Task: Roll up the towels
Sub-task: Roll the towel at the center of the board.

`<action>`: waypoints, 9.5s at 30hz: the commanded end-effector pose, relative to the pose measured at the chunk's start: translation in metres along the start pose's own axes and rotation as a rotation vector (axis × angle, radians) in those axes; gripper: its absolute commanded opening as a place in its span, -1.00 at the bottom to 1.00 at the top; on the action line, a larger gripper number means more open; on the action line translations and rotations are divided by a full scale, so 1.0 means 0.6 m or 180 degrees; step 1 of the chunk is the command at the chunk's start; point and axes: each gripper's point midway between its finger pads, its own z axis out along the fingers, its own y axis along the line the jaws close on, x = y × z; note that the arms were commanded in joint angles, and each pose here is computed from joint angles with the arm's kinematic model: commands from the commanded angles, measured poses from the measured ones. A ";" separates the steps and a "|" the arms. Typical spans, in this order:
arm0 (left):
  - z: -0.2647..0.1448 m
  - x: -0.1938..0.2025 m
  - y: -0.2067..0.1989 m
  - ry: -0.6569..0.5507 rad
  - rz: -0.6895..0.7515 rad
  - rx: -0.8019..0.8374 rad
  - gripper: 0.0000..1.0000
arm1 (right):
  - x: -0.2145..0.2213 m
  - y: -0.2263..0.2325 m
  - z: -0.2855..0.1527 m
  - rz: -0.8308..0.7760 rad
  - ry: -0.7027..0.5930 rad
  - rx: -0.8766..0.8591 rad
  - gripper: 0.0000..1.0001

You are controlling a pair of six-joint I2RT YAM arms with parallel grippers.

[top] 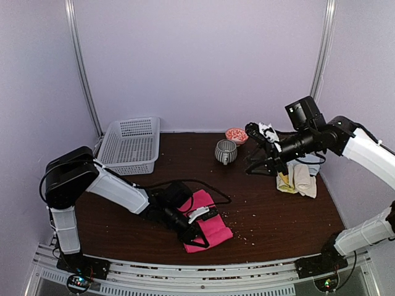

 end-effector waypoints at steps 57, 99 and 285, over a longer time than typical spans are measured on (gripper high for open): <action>-0.362 -0.187 -0.201 -0.1893 0.1246 -0.2189 0.59 | 0.368 0.198 0.344 0.1132 0.3034 -0.2348 -0.73; 0.005 0.039 -0.011 0.0860 0.1823 -0.2452 -0.59 | 0.265 0.155 0.307 0.1046 0.2386 -0.2448 -0.25; 0.048 0.003 0.079 0.0719 -0.0660 -0.0139 -0.89 | 0.306 0.105 0.261 -0.1375 0.1619 0.0147 0.04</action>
